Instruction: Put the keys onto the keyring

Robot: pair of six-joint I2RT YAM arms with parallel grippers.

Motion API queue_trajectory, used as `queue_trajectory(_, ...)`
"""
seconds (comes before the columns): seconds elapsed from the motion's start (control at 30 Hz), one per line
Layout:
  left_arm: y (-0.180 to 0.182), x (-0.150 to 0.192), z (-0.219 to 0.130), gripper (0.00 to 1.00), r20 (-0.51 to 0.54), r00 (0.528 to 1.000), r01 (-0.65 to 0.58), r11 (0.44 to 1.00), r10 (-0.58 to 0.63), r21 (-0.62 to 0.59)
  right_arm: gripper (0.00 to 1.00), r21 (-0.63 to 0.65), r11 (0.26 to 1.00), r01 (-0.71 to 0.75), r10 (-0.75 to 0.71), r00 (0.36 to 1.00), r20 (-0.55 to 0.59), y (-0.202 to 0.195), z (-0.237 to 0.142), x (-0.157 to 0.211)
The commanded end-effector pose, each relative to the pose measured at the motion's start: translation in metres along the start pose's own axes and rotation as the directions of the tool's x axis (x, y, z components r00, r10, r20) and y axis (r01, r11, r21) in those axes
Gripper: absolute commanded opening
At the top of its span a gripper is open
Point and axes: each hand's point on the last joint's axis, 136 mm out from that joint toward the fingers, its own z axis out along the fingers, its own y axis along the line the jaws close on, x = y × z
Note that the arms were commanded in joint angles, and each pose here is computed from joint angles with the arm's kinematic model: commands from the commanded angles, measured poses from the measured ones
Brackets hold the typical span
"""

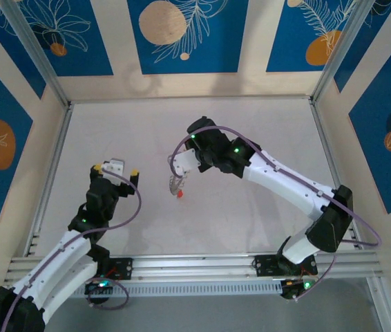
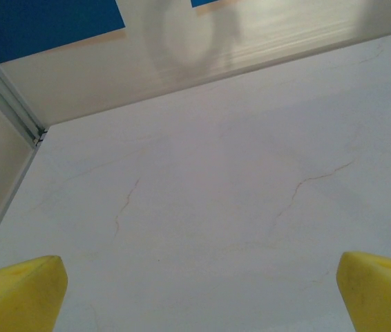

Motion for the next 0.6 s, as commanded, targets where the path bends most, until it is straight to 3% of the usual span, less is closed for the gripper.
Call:
queue_trajectory(0.0,0.009,0.004,0.001,1.00,-0.001,1.000,0.024,0.999,-0.024,-0.045,0.00,0.000,0.999,-0.045,0.045,0.998,0.049,-0.002,0.009,-0.010)
queue_trajectory(0.3,0.009,0.006,0.003,1.00,0.003,1.000,0.007,0.999,-0.007,-0.053,0.00,0.017,0.999,-0.036,0.034,0.994,0.101,-0.012,0.039,-0.007)
queue_trajectory(0.57,0.014,0.011,0.006,1.00,-0.015,1.000,0.002,0.996,-0.003,-0.086,0.00,0.123,0.992,-0.009,-0.007,0.991,0.132,-0.046,0.072,-0.003)
